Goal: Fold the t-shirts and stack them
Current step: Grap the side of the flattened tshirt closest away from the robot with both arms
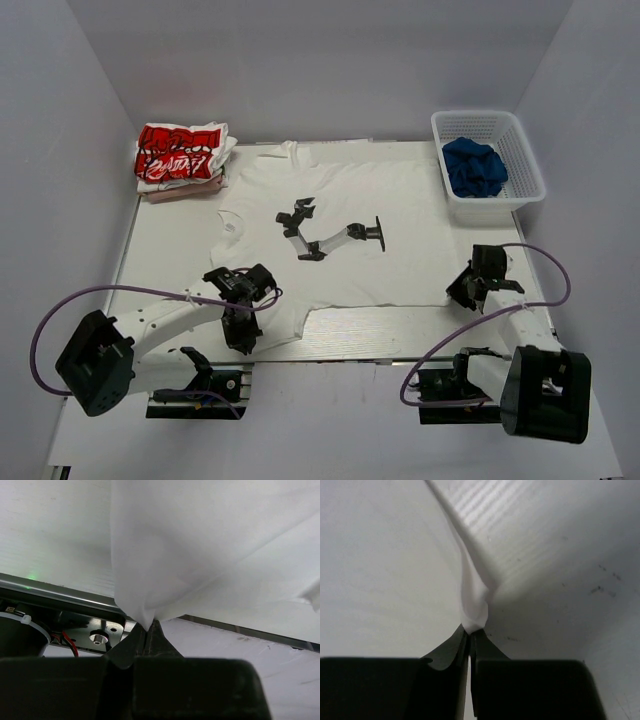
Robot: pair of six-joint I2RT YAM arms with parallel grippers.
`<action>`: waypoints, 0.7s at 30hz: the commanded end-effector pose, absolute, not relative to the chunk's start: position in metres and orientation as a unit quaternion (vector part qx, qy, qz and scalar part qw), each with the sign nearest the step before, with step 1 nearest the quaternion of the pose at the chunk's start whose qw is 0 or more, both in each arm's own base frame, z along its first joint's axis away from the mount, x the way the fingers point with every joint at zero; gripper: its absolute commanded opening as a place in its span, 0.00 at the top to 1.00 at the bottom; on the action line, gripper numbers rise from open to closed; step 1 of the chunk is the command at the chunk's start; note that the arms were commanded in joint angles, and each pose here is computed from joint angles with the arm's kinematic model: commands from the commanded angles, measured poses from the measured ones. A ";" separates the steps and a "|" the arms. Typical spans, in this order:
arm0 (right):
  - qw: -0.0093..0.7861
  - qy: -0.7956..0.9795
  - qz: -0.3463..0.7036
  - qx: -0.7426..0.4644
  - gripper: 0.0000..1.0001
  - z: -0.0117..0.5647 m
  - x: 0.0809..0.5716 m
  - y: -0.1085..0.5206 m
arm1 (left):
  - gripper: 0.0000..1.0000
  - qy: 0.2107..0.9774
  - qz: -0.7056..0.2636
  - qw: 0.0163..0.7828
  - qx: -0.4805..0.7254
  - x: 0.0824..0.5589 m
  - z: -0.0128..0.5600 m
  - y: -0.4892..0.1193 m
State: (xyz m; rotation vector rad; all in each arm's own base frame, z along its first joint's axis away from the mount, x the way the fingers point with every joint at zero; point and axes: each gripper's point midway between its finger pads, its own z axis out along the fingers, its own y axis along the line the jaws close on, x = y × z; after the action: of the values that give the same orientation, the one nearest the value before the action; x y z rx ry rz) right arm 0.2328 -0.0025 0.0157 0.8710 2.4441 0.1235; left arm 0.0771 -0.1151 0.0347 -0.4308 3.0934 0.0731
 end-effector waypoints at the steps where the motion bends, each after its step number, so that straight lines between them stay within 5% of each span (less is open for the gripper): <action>1: 0.237 0.911 0.060 0.333 1.00 0.010 0.200 0.007 | 1.00 0.989 0.008 0.024 -0.144 0.081 0.046 -0.119; 8: 0.256 0.901 0.078 0.341 1.00 0.021 0.193 0.012 | 1.00 0.988 -0.033 0.039 -0.144 0.079 0.057 -0.122; 15: 0.279 0.907 0.102 0.299 1.00 0.039 0.219 0.019 | 1.00 0.963 -0.153 0.197 -0.106 0.170 0.102 -0.182; 21: 0.298 0.906 0.125 0.274 1.00 0.061 0.249 0.026 | 1.00 0.944 -0.081 0.293 -0.126 0.238 0.132 -0.182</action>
State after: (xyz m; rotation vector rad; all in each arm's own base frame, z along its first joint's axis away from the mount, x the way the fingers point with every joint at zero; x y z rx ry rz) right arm 0.2197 0.0209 0.0339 0.8193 2.4886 0.2721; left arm 0.1965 -0.1891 0.1115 -0.3132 2.6852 -0.3058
